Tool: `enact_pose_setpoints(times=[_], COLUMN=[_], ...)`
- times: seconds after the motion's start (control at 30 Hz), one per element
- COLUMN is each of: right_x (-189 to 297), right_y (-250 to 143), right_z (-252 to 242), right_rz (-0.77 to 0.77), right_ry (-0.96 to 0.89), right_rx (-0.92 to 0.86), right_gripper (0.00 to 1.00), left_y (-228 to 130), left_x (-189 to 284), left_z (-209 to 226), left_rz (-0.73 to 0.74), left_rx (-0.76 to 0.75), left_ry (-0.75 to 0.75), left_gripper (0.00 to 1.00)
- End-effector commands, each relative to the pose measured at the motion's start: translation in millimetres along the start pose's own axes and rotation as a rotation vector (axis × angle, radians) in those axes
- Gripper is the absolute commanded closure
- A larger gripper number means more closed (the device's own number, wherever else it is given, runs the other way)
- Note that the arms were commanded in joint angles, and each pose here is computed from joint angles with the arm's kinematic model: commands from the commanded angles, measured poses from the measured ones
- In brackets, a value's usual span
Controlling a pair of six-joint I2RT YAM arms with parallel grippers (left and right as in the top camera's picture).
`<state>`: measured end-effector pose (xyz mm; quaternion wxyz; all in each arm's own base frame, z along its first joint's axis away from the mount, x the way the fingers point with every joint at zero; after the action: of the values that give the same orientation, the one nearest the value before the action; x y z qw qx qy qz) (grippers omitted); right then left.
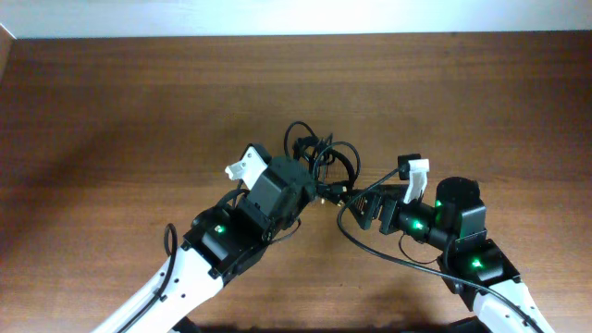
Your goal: Untangle cables
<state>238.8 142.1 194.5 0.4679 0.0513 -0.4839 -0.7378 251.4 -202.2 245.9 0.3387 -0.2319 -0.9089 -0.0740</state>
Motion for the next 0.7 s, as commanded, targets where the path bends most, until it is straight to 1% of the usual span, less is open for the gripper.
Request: enact_pose_setpoints(times=[0.0, 0.07, 0.23, 0.27, 0.37, 0.53, 0.67], right_x=[0, 0, 0, 0, 0, 0, 0], right_y=[2, 2, 2, 2, 1, -1, -3], right_z=[6, 6, 6, 5, 4, -1, -3], right_rz=[0.0, 0.001, 0.003, 0.002, 0.006, 0.01, 0.016], right_ry=[0.035, 0.035, 0.034, 0.03, 0.017, -0.017, -0.033], right_rx=[0.011, 0.011, 0.009, 0.009, 0.004, -0.002, -0.009], right_gripper=[0.01, 0.01, 0.01, 0.01, 0.01, 0.01, 0.01], left_y=[-6, -12, -15, -16, -22, -21, -12], left_x=[9, 10, 12, 13, 15, 15, 14], left_z=[-10, -16, -32, -35, -42, -43, -43], left_rz=[0.053, 0.105, 0.125, 0.135, 0.184, 0.183, 0.159], left_rx=[0.035, 0.107, 0.124, 0.128, 0.152, 0.154, 0.169], left_ry=[-0.042, -0.063, -0.143, -0.158, -0.19, -0.191, -0.189], left_gripper=[1.0, 1.0, 1.0, 0.97, 0.99, 1.0, 1.0])
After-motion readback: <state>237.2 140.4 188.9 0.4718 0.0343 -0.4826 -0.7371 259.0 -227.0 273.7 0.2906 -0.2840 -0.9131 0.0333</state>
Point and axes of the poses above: each gripper's point midway between its finger pads, its own x axis back along the fingers, its own z axis along the line the jaws close on, y = z × x, the point moved 5 cm from there along x, back along the fingers, and after that the axes turned 14 degrees about x, right-handed, at the moved point
